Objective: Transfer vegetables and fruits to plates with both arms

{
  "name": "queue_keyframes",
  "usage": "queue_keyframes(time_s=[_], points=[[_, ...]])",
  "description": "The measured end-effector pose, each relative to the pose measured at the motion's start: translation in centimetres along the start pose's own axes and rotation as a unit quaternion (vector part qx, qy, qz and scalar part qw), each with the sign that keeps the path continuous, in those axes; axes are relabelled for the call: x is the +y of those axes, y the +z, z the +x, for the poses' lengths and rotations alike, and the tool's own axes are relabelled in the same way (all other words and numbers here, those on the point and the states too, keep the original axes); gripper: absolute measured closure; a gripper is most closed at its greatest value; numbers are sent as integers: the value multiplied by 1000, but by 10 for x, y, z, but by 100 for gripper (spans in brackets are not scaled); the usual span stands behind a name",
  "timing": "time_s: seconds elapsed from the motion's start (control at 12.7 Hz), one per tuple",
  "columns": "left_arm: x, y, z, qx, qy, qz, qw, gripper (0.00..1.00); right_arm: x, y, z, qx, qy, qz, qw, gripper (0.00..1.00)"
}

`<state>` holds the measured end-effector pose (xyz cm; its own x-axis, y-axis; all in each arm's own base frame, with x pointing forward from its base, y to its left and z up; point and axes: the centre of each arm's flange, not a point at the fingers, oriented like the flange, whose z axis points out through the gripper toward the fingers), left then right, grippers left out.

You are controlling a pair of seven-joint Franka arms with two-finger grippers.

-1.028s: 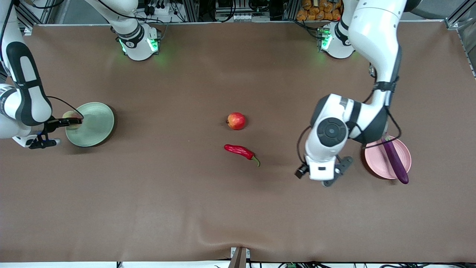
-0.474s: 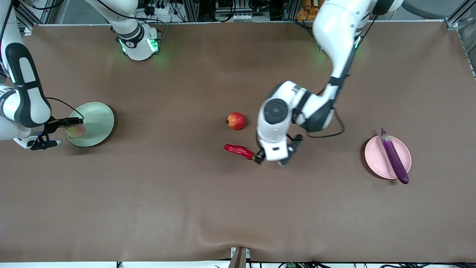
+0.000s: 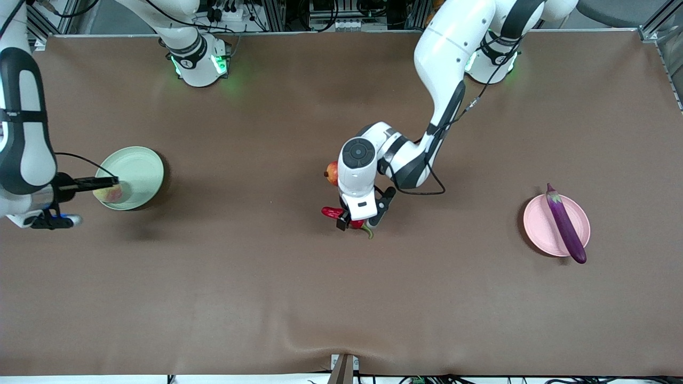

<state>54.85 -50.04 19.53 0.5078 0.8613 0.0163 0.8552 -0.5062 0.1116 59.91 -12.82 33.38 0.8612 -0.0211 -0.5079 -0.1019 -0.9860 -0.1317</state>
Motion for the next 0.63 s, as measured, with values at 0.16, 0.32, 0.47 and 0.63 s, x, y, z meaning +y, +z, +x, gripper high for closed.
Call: queue_keyframes(time_s=[0.16,0.32,0.47,0.63], points=[[0,17,4,2,-2,-3,1000,0,-56,-10,2,-6,51,-1,999,0],[2,23,1,0,-1,-14,1000,0,-94,-13,2,-9,90,8,996,0],[3,23,-2,1,1,-19,1000,7,-125,-11,-2,-27,122,26,992,0],[6,18,-2,2,1,-26,1000,32,-161,-8,-4,-38,160,36,986,0]])
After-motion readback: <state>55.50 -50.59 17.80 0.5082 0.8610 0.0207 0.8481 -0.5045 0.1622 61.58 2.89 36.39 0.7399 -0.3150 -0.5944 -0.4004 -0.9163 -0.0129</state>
